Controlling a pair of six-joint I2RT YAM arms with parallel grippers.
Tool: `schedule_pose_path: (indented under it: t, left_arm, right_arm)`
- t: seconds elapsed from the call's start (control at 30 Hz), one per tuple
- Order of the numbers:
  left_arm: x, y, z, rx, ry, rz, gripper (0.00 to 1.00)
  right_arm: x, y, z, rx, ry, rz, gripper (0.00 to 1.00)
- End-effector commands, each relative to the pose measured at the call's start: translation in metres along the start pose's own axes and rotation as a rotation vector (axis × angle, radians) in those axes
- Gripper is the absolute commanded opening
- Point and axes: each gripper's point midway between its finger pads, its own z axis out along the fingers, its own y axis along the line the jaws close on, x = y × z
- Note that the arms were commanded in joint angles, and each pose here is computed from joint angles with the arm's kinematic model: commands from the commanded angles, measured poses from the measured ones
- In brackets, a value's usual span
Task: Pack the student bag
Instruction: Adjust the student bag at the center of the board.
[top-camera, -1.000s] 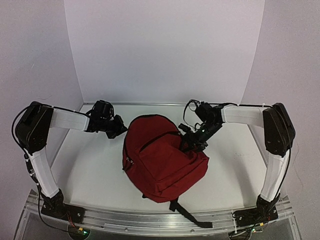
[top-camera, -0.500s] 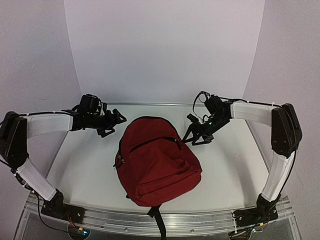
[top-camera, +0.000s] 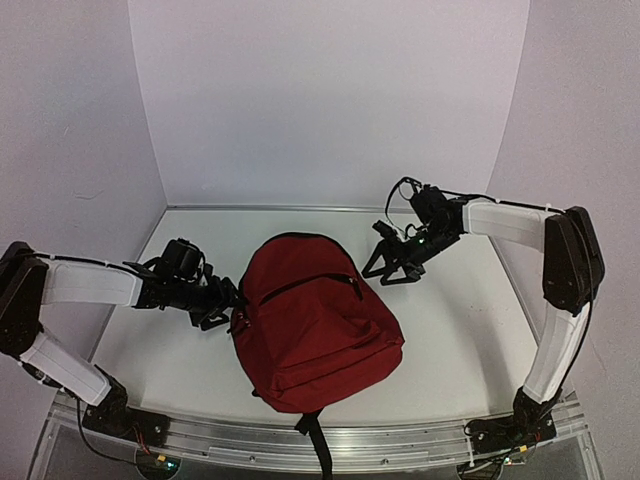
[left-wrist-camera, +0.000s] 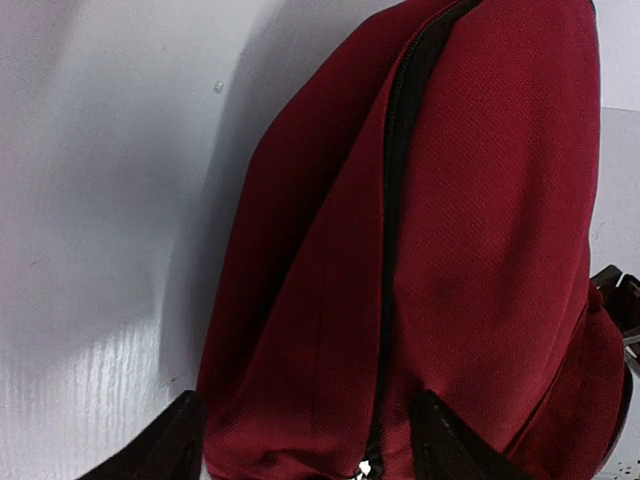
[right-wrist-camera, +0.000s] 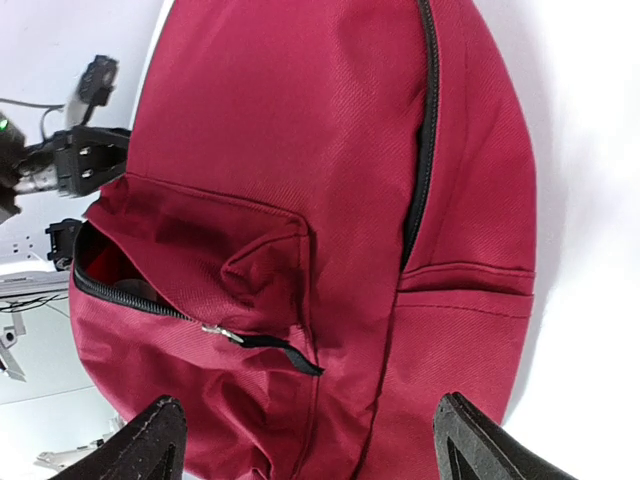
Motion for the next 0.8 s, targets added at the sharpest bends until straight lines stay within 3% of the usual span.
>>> schedule_pose_path:
  t: [0.0, 0.17, 0.23, 0.53, 0.67, 0.77]
  left_arm:
    - [-0.017, -0.032, 0.019, 0.126, -0.026, 0.022, 0.52]
    - [-0.047, -0.048, 0.035, 0.146, -0.052, 0.052, 0.09]
    - [-0.065, -0.051, 0.039, 0.154, -0.062, 0.059, 0.01]
    - [-0.151, -0.076, 0.063, 0.213, -0.064, 0.128, 0.0]
    - [-0.182, -0.092, 0.055, 0.194, -0.095, 0.196, 0.0]
    - [-0.194, -0.104, 0.022, 0.129, -0.171, 0.281, 0.12]
  right_arm:
    - [0.018, 0.002, 0.008, -0.071, 0.047, 0.05, 0.86]
    - [0.04, -0.003, 0.02, -0.112, 0.103, 0.097, 0.86]
    - [0.045, -0.002, 0.024, -0.126, 0.118, 0.097, 0.86]
    - [0.056, 0.029, 0.051, -0.144, 0.158, 0.02, 0.87]
    - [0.048, 0.06, 0.06, -0.17, 0.139, -0.05, 0.87]
    - [0.041, 0.078, 0.049, -0.196, 0.106, -0.094, 0.87]
